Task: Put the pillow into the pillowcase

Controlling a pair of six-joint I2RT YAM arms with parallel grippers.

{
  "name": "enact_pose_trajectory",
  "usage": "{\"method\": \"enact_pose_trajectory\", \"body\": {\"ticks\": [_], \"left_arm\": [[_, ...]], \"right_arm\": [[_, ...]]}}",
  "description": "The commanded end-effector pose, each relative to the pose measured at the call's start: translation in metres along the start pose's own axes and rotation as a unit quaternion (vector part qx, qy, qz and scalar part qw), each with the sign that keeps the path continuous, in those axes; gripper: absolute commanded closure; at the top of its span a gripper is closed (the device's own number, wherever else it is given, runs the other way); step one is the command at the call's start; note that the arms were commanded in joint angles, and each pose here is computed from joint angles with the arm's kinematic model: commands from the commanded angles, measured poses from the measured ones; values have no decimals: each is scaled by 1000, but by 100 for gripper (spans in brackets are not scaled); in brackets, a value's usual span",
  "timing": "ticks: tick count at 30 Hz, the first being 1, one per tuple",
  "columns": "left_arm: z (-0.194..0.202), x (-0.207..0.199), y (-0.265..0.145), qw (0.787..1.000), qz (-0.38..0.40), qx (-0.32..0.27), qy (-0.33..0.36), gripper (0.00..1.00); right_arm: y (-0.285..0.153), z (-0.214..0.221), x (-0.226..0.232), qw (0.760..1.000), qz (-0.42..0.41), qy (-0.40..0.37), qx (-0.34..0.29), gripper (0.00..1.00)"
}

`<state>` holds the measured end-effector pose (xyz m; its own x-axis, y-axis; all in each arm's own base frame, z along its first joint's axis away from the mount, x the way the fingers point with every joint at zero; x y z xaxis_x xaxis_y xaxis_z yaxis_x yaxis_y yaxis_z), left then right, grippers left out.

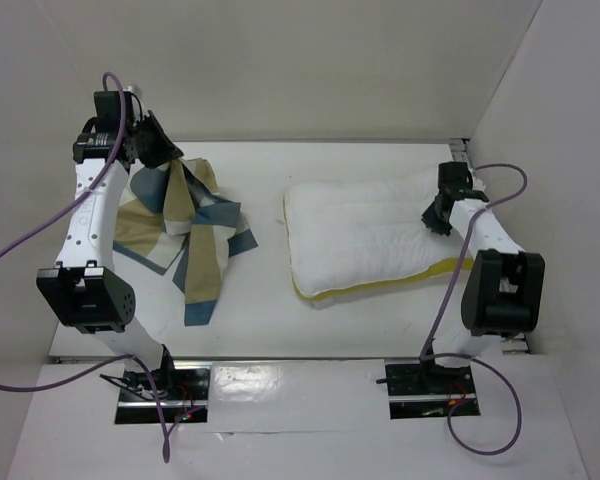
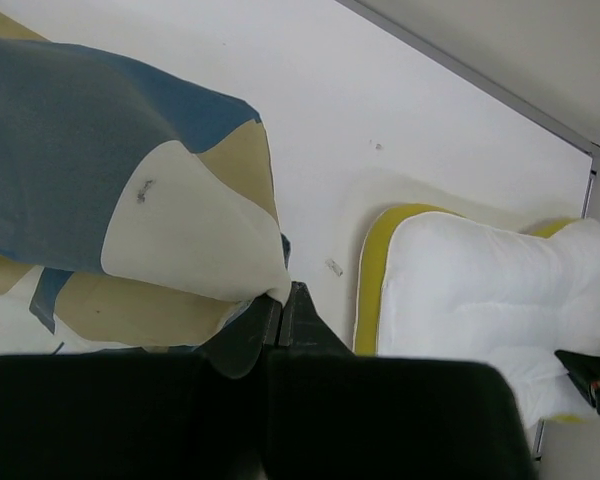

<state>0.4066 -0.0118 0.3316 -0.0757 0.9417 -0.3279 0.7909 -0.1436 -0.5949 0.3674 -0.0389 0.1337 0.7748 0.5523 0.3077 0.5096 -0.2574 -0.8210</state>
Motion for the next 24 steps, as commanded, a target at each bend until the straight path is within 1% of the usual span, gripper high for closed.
{"method": "enact_pose_trajectory", "body": {"ticks": [1, 2, 3, 4, 5, 6, 8, 9, 11, 12, 13, 14, 15, 16, 18, 19, 20, 21, 22, 23, 24], "left_arm": [[-15, -6, -10, 1000, 16, -25, 6, 100], [-12, -5, -6, 1000, 14, -16, 4, 100], [-15, -6, -9, 1000, 15, -22, 5, 100], [-15, -6, -9, 1000, 15, -22, 6, 100], [-18, -7, -10, 1000, 16, -26, 7, 100], [-19, -8, -13, 999, 16, -28, 11, 100], [-23, -8, -15, 999, 13, -34, 12, 100], [-24, -9, -17, 999, 13, -34, 12, 100], [-24, -7, -17, 999, 7, -36, 12, 100], [-25, -9, -21, 999, 8, -40, 13, 100], [-23, -8, -21, 999, 7, -36, 12, 100], [-23, -8, -21, 999, 7, -36, 12, 100], [-25, -9, -25, 999, 8, -40, 13, 100], [-25, -9, -25, 999, 8, -40, 13, 100], [-25, -9, -25, 999, 8, -40, 13, 100], [-24, -10, -29, 999, 8, -40, 19, 100], [-24, -10, -29, 999, 8, -40, 19, 100], [-22, -9, -30, 999, 7, -36, 18, 100], [-23, -10, -34, 999, 8, -41, 24, 100], [-23, -9, -34, 999, 4, -42, 24, 100], [-23, -9, -34, 999, 4, -42, 24, 100]], "right_arm": [[-43, 23, 6, 999, -44, -11, -2, 70], [-51, 27, 9, 998, -52, -19, -10, 49], [-71, 36, 17, 996, -73, -38, -18, 32], [-82, 38, 24, 995, -87, -46, -30, 14], [-93, 38, 31, 992, -97, -61, -50, 11], [-119, 51, 50, 985, -140, -83, -57, 8], [-144, 66, 80, 967, -212, -125, -69, 1], [-168, 92, 100, 950, -262, -158, -59, 1], [-184, 123, 127, 925, -319, -202, -44, 1], [-199, 141, 143, 909, -356, -217, -16, 1], [-198, 184, 157, 891, -372, -260, 23, 1], [-200, 206, 165, 876, -387, -285, 46, 1], [-213, 228, 179, 853, -418, -303, 75, 1], [-209, 274, 185, 830, -429, -341, 108, 1], [-216, 314, 195, 791, -466, -371, 143, 1], [-215, 347, 200, 762, -482, -389, 187, 1], [-215, 360, 207, 747, -499, -393, 194, 1], [-204, 380, 215, 731, -505, -401, 223, 1], [-217, 377, 225, 721, -527, -393, 220, 1], [-195, 403, 224, 718, -510, -407, 241, 1], [-191, 412, 231, 711, -514, -409, 251, 2]]}}
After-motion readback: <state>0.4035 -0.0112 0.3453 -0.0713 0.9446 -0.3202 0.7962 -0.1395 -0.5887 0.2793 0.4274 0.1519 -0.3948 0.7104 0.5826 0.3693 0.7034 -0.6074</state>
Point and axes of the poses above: each gripper's point midway between its finger pads, its own y axis out along the fingers, its own x axis along the line the jaws close on, z = x × y, the point moved 5 cm from there along -y, back along the fingers, and after that the axes turned 14 degrees about y, right-handed, at the moved point
